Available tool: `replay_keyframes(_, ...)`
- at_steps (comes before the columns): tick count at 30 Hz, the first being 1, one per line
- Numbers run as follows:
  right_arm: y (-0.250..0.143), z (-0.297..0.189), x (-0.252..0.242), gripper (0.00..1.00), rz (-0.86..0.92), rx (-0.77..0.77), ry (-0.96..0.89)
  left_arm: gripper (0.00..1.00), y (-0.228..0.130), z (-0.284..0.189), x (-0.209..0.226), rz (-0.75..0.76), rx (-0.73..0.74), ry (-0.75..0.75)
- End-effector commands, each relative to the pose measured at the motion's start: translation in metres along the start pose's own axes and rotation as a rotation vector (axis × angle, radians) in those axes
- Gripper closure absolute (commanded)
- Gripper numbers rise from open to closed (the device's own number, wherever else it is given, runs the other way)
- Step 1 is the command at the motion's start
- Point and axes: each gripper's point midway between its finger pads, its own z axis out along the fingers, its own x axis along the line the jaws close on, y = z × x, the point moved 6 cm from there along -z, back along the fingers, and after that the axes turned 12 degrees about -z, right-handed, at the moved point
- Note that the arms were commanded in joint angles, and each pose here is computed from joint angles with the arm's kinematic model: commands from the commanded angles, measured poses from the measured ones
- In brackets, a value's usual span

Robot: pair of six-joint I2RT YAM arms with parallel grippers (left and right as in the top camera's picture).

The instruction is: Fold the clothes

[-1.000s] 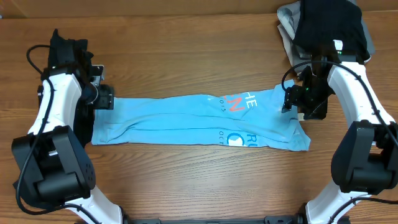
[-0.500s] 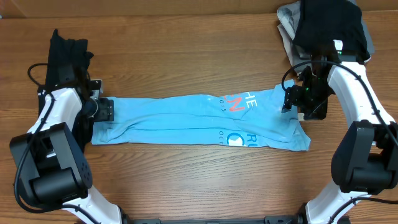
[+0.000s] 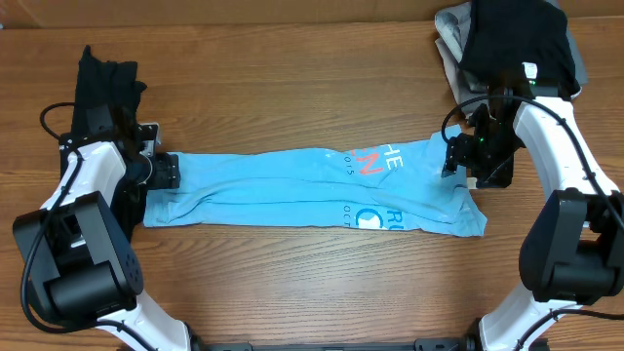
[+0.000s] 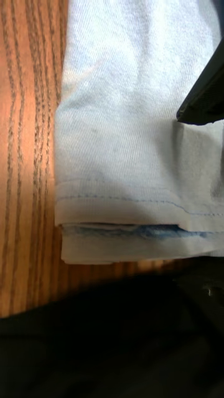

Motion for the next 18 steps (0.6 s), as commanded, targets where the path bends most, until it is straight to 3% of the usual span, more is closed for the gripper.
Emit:
replay_keyframes(1,0.002,-0.017,0.002,0.26,-0.008,-0.061,0.005,0.21,-0.003,0.010,-0.003,0.020,0.022,-0.030)
replay_keyframes(13,0.001,-0.017,0.002,0.26,-0.007,-0.053,0.005,0.25,-0.021,0.048,-0.004,0.020,0.142,-0.047)
replay_keyframes(15,0.000,-0.017,0.002,0.26,-0.007,-0.052,0.006,0.31,-0.026,0.047,-0.008,0.017,0.168,-0.066)
replay_keyframes(18,-0.001,-0.017,0.002,0.26,-0.005,-0.046,0.006,0.63,-0.037,0.045,-0.008,-0.034,0.230,-0.066)
